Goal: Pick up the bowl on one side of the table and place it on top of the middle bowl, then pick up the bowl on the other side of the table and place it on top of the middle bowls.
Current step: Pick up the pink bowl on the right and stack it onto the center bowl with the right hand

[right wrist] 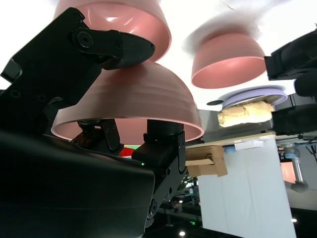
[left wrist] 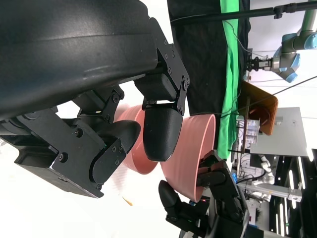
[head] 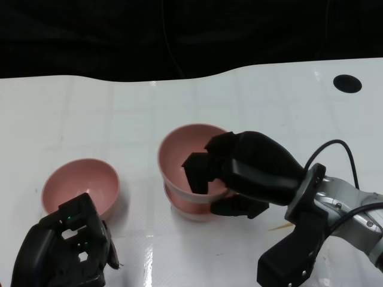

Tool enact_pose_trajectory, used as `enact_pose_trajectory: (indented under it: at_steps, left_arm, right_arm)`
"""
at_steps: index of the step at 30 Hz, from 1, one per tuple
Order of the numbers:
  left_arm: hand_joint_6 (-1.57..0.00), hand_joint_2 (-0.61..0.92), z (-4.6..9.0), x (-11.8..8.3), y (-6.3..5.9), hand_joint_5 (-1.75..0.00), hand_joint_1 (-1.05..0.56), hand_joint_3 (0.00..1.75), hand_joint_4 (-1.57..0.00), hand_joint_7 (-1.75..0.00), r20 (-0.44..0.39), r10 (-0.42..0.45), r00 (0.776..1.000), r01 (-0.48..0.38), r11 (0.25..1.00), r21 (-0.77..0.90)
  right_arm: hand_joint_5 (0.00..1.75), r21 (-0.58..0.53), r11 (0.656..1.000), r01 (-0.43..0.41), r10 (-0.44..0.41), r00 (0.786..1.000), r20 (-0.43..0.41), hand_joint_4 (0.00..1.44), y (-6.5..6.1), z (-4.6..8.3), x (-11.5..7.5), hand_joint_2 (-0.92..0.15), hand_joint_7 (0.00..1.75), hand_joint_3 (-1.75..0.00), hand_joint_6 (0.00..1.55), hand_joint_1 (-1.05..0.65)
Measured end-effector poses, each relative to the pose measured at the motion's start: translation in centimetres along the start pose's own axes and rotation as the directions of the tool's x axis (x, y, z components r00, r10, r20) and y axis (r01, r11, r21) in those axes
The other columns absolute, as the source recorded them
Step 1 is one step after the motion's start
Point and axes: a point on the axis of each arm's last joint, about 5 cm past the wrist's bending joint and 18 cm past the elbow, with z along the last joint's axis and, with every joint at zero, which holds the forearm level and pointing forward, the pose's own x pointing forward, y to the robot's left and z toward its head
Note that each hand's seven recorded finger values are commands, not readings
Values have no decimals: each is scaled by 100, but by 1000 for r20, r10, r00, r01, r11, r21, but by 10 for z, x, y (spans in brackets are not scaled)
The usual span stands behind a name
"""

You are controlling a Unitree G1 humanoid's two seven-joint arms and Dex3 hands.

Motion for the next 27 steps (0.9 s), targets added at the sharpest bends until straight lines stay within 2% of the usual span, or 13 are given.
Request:
enact_pose_trajectory:
  at_steps: [13,15,21,27]
  left_arm:
    - [-76,46,0,0,0,-175,-1,137,-89,-174,6,0,1000,0,1000,5]
    - [-76,46,0,0,0,-175,-2,137,-90,-174,7,0,1000,0,1000,7]
    - [-76,45,1,0,0,-175,-2,138,-90,-174,2,-3,1000,3,1000,25]
    - [-76,46,1,0,0,-175,-1,138,-90,-174,3,-3,1000,3,1000,26]
  right_arm:
    - [175,7,1000,-23,23,999,-33,90,8,-5,-6,-57,173,-87,60,-19]
    - [175,7,1000,-21,21,999,-34,91,9,-6,-7,-58,166,-84,63,-19]
    - [175,7,1000,-30,31,999,-43,92,16,-7,-9,-58,163,-80,65,-19]
    - [175,-1,1000,-26,26,999,-39,91,20,-7,-8,-60,173,-76,61,-18]
